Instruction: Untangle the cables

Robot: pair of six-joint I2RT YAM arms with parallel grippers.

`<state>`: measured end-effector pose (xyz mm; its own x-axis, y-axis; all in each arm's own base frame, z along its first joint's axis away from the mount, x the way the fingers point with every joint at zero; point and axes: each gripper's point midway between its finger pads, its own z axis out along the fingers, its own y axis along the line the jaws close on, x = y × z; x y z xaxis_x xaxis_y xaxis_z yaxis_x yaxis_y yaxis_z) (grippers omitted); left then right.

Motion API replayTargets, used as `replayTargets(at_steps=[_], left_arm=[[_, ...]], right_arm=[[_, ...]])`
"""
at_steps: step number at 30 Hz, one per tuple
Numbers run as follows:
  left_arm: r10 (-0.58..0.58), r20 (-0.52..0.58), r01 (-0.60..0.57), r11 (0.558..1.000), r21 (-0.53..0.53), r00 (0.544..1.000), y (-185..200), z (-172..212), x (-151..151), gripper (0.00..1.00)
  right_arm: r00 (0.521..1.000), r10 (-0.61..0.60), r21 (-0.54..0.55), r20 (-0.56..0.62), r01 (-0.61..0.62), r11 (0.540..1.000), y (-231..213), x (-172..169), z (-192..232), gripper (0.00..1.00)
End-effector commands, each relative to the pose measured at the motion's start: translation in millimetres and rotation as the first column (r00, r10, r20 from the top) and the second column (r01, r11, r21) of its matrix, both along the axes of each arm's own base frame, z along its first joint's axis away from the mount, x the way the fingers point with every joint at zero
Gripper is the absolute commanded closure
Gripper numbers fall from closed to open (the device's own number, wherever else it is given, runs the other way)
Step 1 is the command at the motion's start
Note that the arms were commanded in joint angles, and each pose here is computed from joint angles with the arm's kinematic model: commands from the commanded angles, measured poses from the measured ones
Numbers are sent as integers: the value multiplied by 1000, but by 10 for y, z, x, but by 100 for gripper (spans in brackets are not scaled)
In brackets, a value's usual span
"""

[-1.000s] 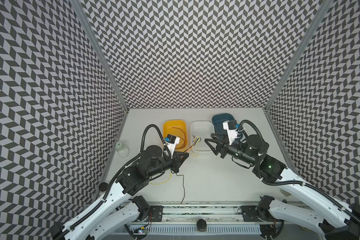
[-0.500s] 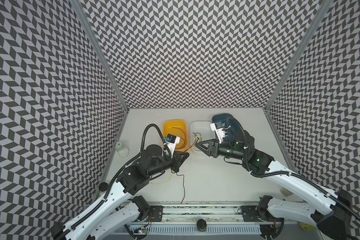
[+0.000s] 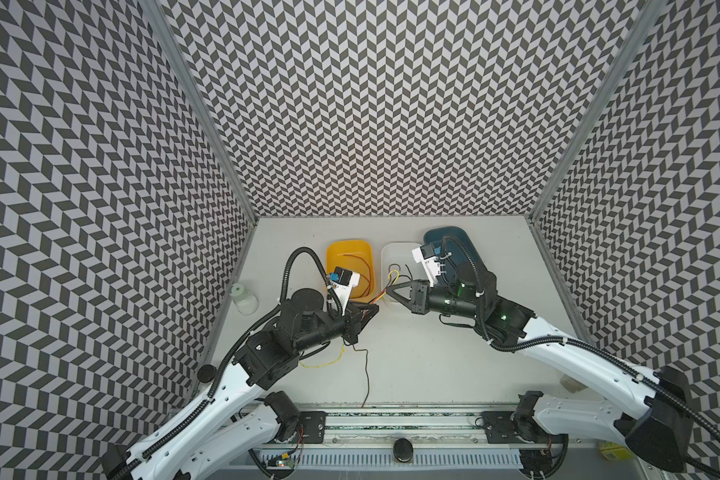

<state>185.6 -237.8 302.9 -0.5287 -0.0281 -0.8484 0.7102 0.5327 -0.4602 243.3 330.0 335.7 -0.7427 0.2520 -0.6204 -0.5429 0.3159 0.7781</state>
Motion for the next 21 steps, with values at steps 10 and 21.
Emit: replayTargets(at_steps=[10, 21], left_arm=[[-44, 58, 48, 996, -72, 997, -30, 396, -80, 51], [-29, 54, 30, 999, -33, 998, -105, 382, 72, 76]], right_arm=[[975, -146, -27, 169, 153, 988, -213, 181, 160, 100], [965, -160, -37, 210, 171, 985, -414, 247, 254, 100]])
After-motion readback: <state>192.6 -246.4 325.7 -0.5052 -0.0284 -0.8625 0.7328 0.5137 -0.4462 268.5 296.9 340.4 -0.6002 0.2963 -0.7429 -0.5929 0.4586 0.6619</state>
